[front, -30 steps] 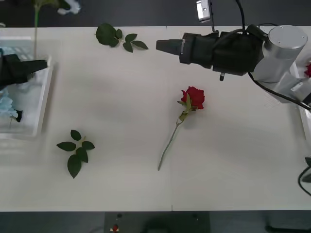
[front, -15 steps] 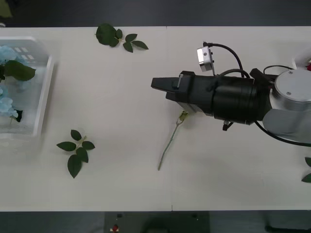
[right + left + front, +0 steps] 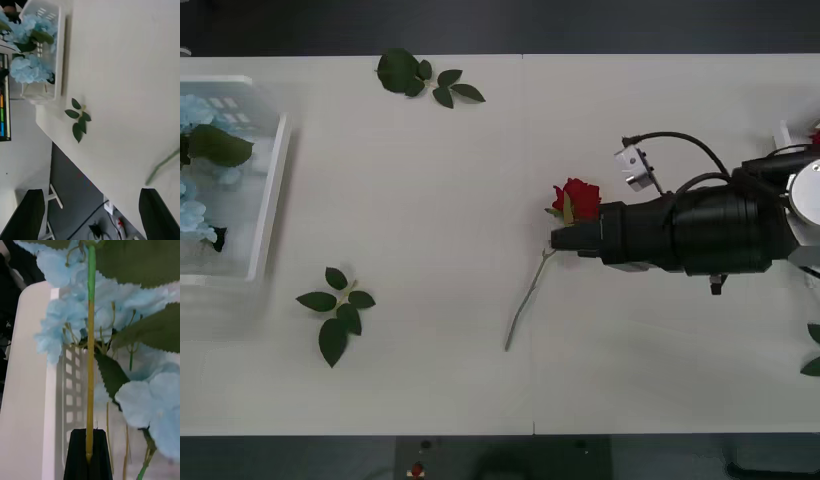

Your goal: Put the red flowers into the right box and the blue flowers into the left box

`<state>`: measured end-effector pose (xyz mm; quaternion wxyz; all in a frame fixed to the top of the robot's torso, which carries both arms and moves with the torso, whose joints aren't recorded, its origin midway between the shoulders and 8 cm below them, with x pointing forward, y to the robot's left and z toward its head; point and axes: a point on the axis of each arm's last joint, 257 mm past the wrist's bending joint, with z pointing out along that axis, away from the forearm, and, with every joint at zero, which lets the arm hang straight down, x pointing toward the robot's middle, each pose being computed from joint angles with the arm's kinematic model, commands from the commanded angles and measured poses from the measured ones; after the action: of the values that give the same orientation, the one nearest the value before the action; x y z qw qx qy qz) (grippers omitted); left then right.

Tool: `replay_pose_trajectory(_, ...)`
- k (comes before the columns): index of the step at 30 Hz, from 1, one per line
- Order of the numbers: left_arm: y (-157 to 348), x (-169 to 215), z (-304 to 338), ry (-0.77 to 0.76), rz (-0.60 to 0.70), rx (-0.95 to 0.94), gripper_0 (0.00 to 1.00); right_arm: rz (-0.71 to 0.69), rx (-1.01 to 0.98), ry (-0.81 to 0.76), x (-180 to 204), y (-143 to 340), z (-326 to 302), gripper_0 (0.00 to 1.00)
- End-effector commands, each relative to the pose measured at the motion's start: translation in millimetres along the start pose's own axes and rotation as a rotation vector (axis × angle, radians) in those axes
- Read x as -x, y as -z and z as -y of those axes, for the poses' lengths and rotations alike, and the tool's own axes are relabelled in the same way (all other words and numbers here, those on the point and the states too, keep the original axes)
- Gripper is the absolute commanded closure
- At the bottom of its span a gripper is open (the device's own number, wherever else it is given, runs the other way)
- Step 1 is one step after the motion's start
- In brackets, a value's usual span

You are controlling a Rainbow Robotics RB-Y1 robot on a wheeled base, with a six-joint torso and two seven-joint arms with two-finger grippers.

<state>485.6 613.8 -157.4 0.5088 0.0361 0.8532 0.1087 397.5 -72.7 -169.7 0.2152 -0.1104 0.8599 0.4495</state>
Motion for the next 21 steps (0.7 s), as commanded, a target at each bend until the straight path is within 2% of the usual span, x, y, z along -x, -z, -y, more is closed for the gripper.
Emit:
replay_pose_trajectory(1,12,17,-21,-0.057,0.015,0.044,1.0,-0.019,-0.108,-0.056,30,19,-6,0.27)
replay_pose_trajectory(8,9,13,-14,-0.062,0.008,0.029,0.92,-0.084,-0.324,-0.165,36,28,0,0.27)
replay_pose_trajectory(13,6,13,-5,-0.055,0.011,0.005,0.59,-0.089,-0.441,-0.226,35,21,6,0.27)
replay_pose_trajectory(17,5,14,5,-0.038,0.016,-0.03,0.39,-0.089,-0.531,-0.257,33,15,12,0.26)
replay_pose_trajectory(19,8,13,18,-0.01,0.007,-0.088,0.21,-0.084,-0.582,-0.302,33,11,18,0.25)
replay_pose_trajectory(20,9,13,23,0.002,0.006,-0.109,0.16,-0.08,-0.597,-0.315,35,10,19,0.24)
replay_pose_trajectory(21,12,14,33,0.023,0.007,-0.155,0.06,-0.075,-0.621,-0.312,37,6,21,0.22)
